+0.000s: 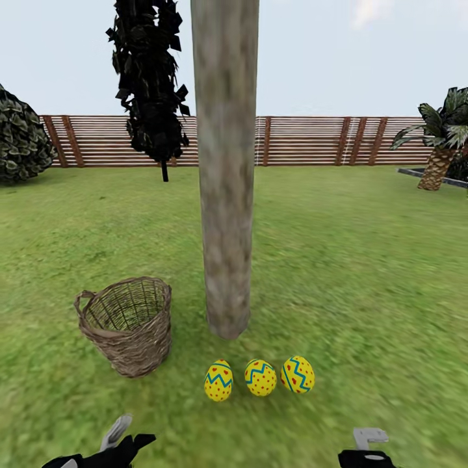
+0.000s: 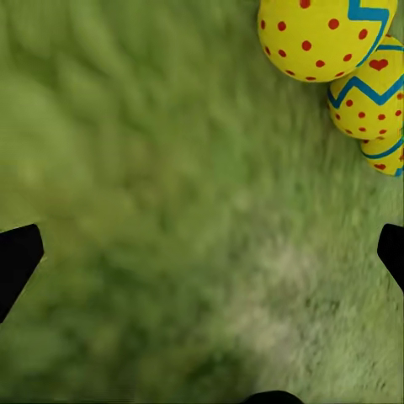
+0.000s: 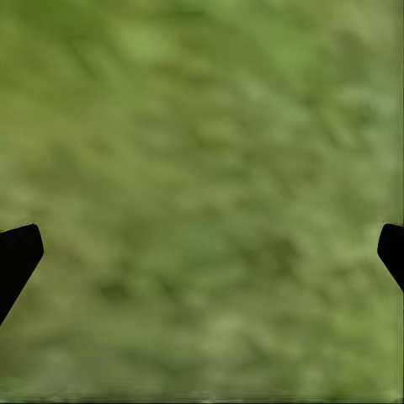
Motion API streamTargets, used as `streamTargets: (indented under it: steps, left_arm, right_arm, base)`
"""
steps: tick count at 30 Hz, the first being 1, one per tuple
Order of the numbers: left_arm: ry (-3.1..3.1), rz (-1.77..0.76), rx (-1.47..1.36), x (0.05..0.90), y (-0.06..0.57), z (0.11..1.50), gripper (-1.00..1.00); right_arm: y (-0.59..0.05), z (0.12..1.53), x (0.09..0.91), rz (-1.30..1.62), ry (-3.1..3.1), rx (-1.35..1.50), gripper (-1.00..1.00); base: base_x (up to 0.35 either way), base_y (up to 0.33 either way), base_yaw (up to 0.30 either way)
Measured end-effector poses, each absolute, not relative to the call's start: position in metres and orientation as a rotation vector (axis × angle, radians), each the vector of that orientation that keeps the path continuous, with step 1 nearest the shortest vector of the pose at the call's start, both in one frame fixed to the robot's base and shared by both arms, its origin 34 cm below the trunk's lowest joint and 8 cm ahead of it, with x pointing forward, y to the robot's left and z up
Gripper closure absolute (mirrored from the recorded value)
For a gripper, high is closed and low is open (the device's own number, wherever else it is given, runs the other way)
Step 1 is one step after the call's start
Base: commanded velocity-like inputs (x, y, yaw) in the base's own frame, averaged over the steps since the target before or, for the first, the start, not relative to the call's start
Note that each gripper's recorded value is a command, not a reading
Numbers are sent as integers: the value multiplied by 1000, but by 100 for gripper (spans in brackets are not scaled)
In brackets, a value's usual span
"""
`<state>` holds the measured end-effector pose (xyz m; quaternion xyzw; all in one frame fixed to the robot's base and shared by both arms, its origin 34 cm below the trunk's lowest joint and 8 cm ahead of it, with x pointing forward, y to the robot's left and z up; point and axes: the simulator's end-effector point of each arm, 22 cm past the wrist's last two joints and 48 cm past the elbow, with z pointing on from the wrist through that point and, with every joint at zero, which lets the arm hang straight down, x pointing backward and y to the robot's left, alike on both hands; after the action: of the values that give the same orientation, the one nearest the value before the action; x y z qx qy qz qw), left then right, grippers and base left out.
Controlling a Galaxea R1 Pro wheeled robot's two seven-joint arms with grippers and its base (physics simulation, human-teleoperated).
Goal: Take the three Easter eggs out of the wicker basket on the lawn in the garden, then place them on the lawn next to a single tree (choose any tree) so that all three eggs are next to the same tree and none are left in the basket.
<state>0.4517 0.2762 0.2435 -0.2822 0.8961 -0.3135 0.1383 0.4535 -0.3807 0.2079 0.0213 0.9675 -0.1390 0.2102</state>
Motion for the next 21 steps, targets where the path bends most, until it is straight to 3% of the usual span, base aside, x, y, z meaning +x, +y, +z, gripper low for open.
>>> streamTargets:
  steps: [21]
  left_arm:
    - [2710,-754,-881,413,308,259,-100]
  right_arm:
    - [-379,223,390,-389,2789,49,-100]
  base:
    - [0,0,0]
